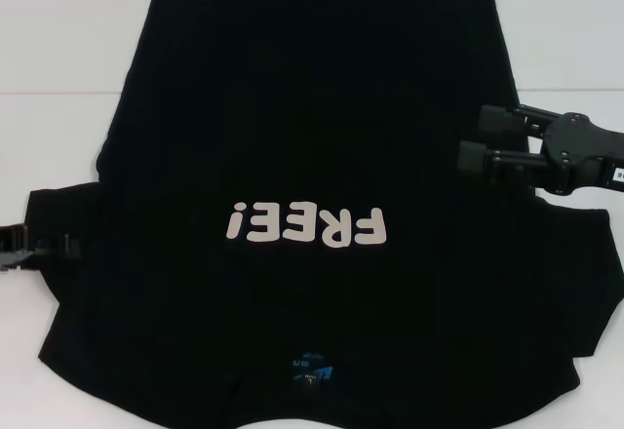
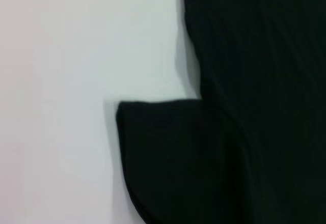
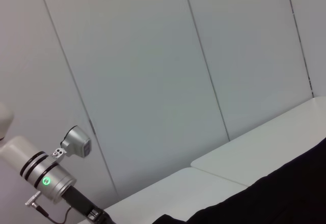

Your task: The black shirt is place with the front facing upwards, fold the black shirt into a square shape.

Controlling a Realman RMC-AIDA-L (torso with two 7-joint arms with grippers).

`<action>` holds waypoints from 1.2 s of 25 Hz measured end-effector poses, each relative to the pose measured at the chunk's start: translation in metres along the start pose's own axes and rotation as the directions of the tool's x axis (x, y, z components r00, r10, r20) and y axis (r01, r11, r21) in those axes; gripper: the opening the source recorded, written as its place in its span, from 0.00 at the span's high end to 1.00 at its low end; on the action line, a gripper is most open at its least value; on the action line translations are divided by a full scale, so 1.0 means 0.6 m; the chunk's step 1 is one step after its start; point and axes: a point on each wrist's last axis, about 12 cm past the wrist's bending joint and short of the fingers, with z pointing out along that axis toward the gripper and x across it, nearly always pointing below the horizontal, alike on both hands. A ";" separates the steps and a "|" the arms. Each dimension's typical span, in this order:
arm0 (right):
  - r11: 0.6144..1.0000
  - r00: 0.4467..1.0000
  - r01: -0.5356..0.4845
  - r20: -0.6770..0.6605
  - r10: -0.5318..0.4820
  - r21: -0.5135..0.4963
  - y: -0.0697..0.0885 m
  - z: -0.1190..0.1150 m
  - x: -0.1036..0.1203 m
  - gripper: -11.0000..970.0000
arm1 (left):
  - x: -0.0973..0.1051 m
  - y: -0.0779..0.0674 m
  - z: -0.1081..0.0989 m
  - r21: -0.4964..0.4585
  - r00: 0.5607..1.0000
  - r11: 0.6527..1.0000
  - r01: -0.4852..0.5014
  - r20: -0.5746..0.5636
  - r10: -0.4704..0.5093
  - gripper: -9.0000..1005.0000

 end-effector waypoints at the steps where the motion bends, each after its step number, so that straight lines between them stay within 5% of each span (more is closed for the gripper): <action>1: 1.000 1.000 -0.001 0.001 0.001 0.001 0.000 0.000 0.000 0.04 | -0.001 0.001 0.000 -0.003 1.000 1.000 0.001 0.004 -0.001 0.19; 11: 1.000 1.000 -0.002 0.009 0.002 0.005 0.000 -0.002 0.000 0.04 | 0.000 0.003 -0.001 -0.013 1.000 1.000 -0.001 0.010 0.001 0.48; 22: 1.000 0.999 -0.007 0.045 0.006 0.020 0.000 -0.003 0.003 0.04 | -0.007 0.010 -0.007 -0.037 0.999 0.999 -0.013 0.049 0.015 0.95; 30: 1.000 0.997 -0.023 0.078 0.022 0.012 0.007 0.007 0.010 0.04 | -0.020 0.023 -0.013 -0.101 0.993 0.994 -0.043 0.105 0.054 0.96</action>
